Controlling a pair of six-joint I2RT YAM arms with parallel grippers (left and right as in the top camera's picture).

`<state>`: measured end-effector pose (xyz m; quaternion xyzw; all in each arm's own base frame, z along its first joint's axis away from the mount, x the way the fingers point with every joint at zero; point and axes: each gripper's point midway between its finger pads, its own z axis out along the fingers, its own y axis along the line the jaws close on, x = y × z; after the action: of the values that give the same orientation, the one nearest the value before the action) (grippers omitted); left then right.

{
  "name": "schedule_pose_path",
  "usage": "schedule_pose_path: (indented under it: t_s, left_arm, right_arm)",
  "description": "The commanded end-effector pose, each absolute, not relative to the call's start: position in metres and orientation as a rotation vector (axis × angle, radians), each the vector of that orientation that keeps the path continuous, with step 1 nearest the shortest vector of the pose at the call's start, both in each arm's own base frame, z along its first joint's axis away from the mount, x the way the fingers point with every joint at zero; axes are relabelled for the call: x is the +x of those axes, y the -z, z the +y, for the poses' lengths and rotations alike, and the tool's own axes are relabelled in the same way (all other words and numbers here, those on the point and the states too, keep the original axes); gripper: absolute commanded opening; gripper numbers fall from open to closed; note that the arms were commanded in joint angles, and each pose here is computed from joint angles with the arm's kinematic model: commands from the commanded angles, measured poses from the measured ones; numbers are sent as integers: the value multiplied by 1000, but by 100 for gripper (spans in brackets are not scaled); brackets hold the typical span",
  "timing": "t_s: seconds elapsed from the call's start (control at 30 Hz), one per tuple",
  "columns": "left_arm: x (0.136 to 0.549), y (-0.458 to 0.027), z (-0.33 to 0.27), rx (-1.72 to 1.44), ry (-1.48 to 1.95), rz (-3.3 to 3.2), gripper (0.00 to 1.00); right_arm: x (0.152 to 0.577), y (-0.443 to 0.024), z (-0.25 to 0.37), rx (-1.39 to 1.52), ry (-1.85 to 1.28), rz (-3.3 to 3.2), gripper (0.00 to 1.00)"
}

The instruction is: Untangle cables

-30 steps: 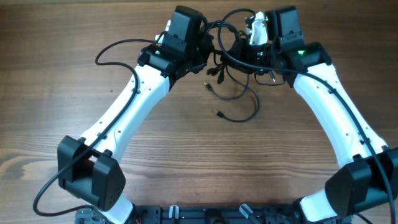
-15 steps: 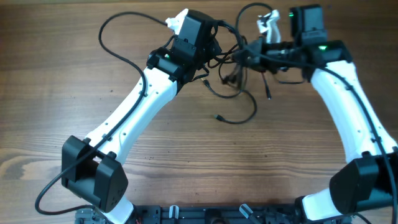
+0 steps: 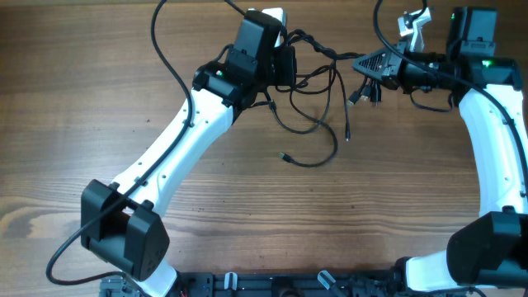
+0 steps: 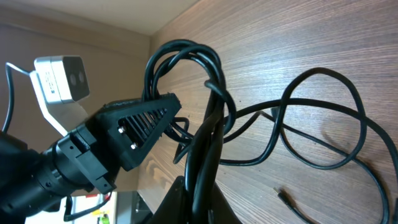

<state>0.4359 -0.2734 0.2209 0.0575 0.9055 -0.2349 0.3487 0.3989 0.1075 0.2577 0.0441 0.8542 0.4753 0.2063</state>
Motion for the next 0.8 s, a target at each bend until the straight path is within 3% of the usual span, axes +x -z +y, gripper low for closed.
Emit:
schedule_pose_path:
  t_s: [0.0,0.23,0.53,0.77]
  left_arm:
    - [425,-227,-290,322,727,2326,4]
    - [398,-238,-318,460,991,2315,4]
    - [342,-263,-347,869,1349,2140,4]
    - [334,-268,-350,918,1410,2103,4]
  right_arm:
    - [397,-270,116,38,-1236,2358,4]
    - [404,-269,142,48,-1233,2367,4]
    - [417,-277,146,129,-1237,2327,4]
    - [418,-257,168,115,-1271,2390,4]
